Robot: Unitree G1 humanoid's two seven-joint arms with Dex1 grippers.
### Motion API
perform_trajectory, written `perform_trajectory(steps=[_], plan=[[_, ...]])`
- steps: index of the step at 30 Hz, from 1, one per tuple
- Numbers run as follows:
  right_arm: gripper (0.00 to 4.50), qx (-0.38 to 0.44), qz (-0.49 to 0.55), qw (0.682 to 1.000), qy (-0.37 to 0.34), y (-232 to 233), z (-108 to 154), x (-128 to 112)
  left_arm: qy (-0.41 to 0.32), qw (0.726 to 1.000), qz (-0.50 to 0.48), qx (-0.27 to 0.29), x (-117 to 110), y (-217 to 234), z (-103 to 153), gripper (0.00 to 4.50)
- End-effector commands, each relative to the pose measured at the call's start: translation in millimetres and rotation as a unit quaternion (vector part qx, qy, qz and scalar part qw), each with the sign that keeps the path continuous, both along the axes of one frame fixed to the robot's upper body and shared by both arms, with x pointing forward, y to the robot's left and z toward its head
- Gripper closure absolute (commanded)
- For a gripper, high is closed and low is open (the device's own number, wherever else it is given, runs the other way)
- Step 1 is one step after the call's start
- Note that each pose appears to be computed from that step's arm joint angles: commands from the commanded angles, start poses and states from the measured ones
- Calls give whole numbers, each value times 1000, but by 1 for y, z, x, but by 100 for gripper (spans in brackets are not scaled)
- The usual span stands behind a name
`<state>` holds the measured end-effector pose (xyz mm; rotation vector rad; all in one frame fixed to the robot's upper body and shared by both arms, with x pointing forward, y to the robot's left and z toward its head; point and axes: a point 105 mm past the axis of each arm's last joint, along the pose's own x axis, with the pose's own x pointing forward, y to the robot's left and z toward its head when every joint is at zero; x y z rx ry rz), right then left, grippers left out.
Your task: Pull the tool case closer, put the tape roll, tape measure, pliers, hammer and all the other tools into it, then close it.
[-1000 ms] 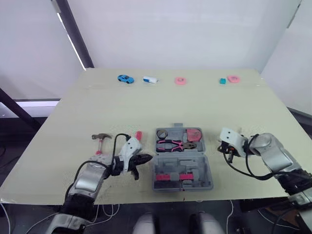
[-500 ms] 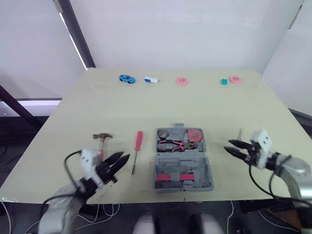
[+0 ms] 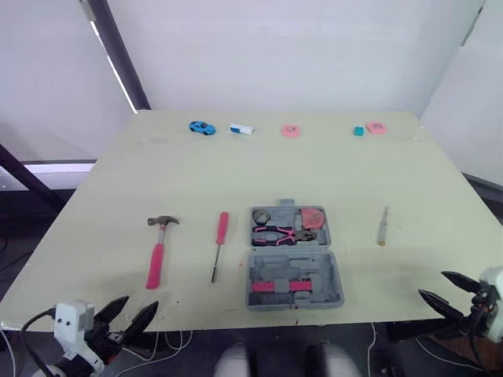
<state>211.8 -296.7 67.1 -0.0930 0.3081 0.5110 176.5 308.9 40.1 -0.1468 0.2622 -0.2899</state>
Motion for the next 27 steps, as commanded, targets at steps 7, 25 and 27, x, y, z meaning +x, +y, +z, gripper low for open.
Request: perform_trajectory(steps=[7, 25, 27], plan=[[0, 5, 13, 998, -54, 43, 42, 44, -82, 990, -115, 15, 33, -39, 45, 7], [0, -3, -221, 975, 29, 62, 15, 117, -125, 934, -336, 15, 62, -128, 94, 7], [0, 6, -249, 968, 42, 59, 10, 127, -130, 928, -348, 12, 61, -132, 98, 7]])
